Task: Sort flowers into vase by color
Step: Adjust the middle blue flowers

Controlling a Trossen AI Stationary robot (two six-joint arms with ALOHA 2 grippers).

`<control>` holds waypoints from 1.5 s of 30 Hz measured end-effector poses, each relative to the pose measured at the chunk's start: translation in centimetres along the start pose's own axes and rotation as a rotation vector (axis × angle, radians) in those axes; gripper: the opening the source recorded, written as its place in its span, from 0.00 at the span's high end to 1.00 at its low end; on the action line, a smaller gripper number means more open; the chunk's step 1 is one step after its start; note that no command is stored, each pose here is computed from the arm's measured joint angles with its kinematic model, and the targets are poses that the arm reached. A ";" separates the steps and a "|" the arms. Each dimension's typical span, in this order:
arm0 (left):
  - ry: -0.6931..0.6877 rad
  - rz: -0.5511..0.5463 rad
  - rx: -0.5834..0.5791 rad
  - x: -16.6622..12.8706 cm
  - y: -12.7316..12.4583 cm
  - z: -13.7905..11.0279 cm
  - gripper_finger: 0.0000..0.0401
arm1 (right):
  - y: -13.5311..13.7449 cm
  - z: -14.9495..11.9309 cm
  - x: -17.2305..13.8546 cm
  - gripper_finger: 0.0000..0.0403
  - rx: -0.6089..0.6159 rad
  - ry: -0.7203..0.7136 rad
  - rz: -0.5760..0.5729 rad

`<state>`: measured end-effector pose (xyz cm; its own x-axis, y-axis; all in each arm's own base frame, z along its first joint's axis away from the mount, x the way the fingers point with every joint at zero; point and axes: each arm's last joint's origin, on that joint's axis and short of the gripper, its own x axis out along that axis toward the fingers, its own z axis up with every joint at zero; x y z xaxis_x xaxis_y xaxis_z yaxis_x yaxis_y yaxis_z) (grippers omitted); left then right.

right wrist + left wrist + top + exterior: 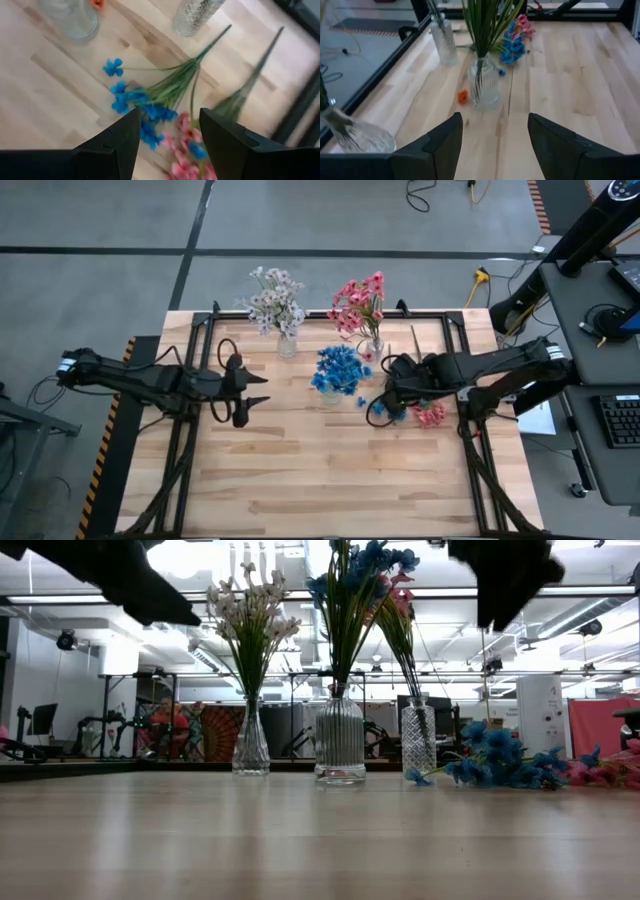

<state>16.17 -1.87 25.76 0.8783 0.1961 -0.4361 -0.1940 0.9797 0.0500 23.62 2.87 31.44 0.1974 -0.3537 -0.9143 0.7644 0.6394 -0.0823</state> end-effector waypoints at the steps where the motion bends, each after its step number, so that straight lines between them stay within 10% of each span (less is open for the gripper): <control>1: -0.006 -0.001 0.009 -0.1 0.0 0.2 0.48 | -0.2 -0.1 0.9 0.52 0.018 -0.005 0.010; 14: -0.063 0.054 0.043 -0.1 0.0 1.1 0.48 | -2.6 -1.5 9.1 0.52 0.124 -0.030 0.028; 26: -0.324 -0.058 0.066 5.7 -2.1 -1.6 0.47 | 2.5 -3.0 5.7 0.52 -0.235 -0.499 0.192; 45: -0.328 0.105 0.000 14.8 -4.8 -5.5 0.33 | 4.0 -3.7 4.3 0.52 -0.322 -0.674 0.206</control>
<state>27.69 -3.87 14.15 0.9473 0.2982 -0.1168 -0.2905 0.9536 0.0789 25.26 6.39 25.69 0.7261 -0.4791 -0.4932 0.4758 0.8679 -0.1426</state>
